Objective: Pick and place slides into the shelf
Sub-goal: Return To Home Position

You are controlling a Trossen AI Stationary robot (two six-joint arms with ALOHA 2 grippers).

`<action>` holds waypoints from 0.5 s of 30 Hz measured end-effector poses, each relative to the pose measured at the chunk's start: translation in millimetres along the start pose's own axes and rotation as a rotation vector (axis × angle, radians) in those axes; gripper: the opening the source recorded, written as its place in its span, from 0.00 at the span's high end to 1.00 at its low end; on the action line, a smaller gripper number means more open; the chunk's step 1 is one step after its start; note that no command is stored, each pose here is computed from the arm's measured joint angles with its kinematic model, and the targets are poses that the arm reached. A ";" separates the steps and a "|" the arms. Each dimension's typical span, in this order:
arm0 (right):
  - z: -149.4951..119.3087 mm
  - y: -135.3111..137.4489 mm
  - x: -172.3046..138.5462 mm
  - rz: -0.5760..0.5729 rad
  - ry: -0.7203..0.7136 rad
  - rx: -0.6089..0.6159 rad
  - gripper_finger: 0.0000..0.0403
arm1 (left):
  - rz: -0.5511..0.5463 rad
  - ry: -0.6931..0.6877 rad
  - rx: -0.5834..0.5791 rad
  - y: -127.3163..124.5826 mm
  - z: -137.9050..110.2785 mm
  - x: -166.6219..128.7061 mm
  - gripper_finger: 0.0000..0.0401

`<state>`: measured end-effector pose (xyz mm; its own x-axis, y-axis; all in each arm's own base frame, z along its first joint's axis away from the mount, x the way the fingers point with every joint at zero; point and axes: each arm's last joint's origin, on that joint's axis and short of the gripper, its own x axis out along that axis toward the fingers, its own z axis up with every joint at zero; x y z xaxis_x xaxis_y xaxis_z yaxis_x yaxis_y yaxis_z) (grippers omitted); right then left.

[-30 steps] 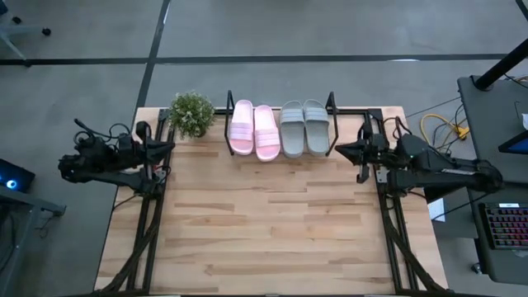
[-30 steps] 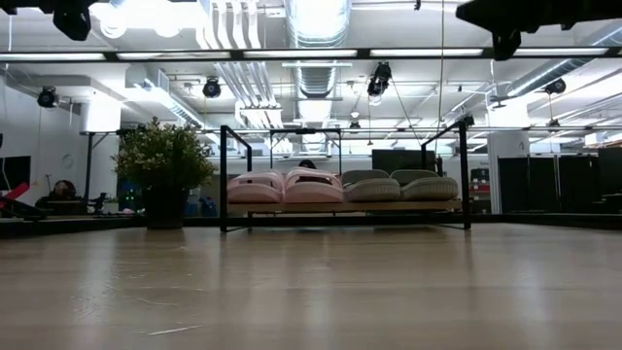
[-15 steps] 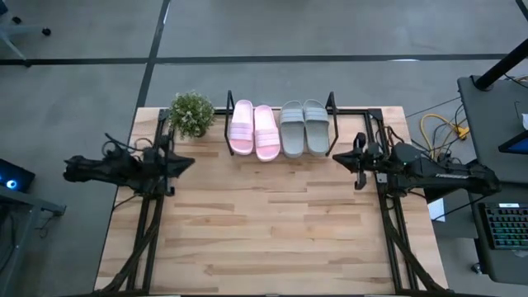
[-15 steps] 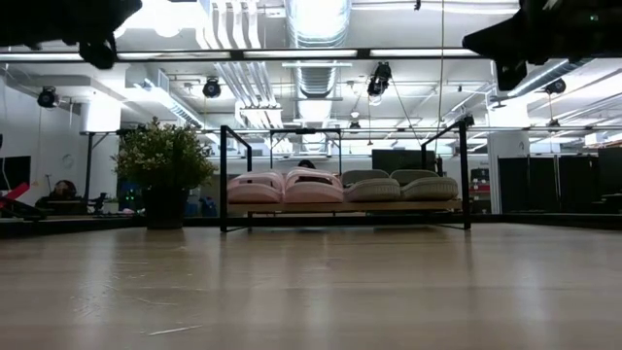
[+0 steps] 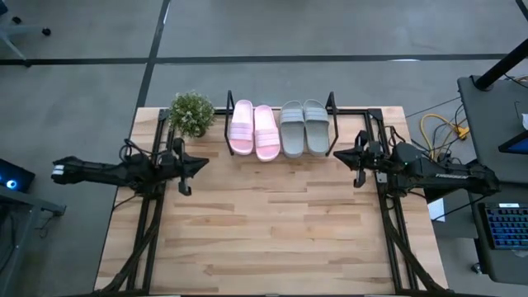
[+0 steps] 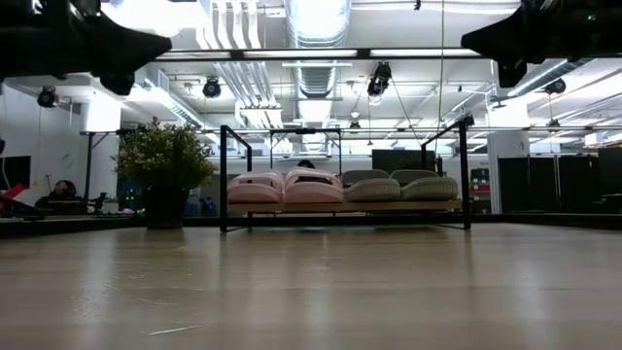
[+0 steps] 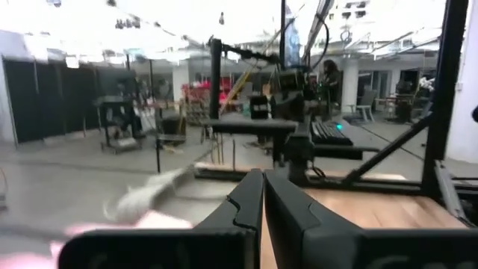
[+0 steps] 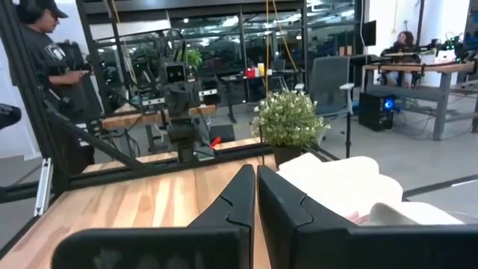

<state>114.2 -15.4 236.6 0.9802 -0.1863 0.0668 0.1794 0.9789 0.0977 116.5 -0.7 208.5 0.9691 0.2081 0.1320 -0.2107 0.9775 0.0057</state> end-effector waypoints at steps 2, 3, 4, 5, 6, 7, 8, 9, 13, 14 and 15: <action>-0.3 0.0 0.0 0.000 0.003 0.007 0.98 | 0.004 -0.008 0.021 3.1 0.2 2.9 1.00; -0.7 0.0 0.2 0.000 0.007 0.010 0.98 | 0.013 0.010 0.025 5.1 -2.4 3.7 1.00; -1.0 -0.1 0.2 0.000 0.010 0.011 0.98 | 0.014 0.037 0.032 6.9 -6.1 4.4 1.00; -1.1 -0.1 0.3 -0.001 0.012 0.011 0.98 | 0.007 0.057 0.029 8.3 -9.4 4.8 1.00; -1.1 -0.1 0.2 -0.001 0.011 0.011 0.98 | -0.004 0.061 0.015 9.3 -10.0 4.9 1.00; -1.1 -0.1 0.2 -0.001 0.012 0.011 0.98 | -0.021 0.053 0.013 9.8 -9.2 4.7 1.00; -0.9 -0.1 0.0 0.000 0.009 0.011 0.98 | -0.025 0.046 0.013 10.5 -8.5 4.0 1.00; -0.7 -0.1 -0.3 0.000 0.007 0.012 0.98 | -0.024 0.046 0.013 11.0 -9.0 2.7 1.00; -2.8 0.2 -1.1 0.015 0.032 0.063 0.98 | -0.018 0.139 -0.012 12.3 -18.3 -6.1 1.00; -5.7 0.8 -1.2 0.039 0.065 0.082 0.98 | -0.021 0.181 -0.032 12.5 -23.0 -9.0 1.00; -8.5 1.4 -1.0 0.061 0.097 0.093 0.98 | -0.038 0.201 -0.050 12.2 -26.8 -11.5 1.00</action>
<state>114.1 -13.2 228.3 0.9934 -0.1131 -0.0204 0.1149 0.9753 0.1884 106.2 9.7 180.5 0.9834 0.1687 -0.0674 -0.1718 0.9842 -0.0427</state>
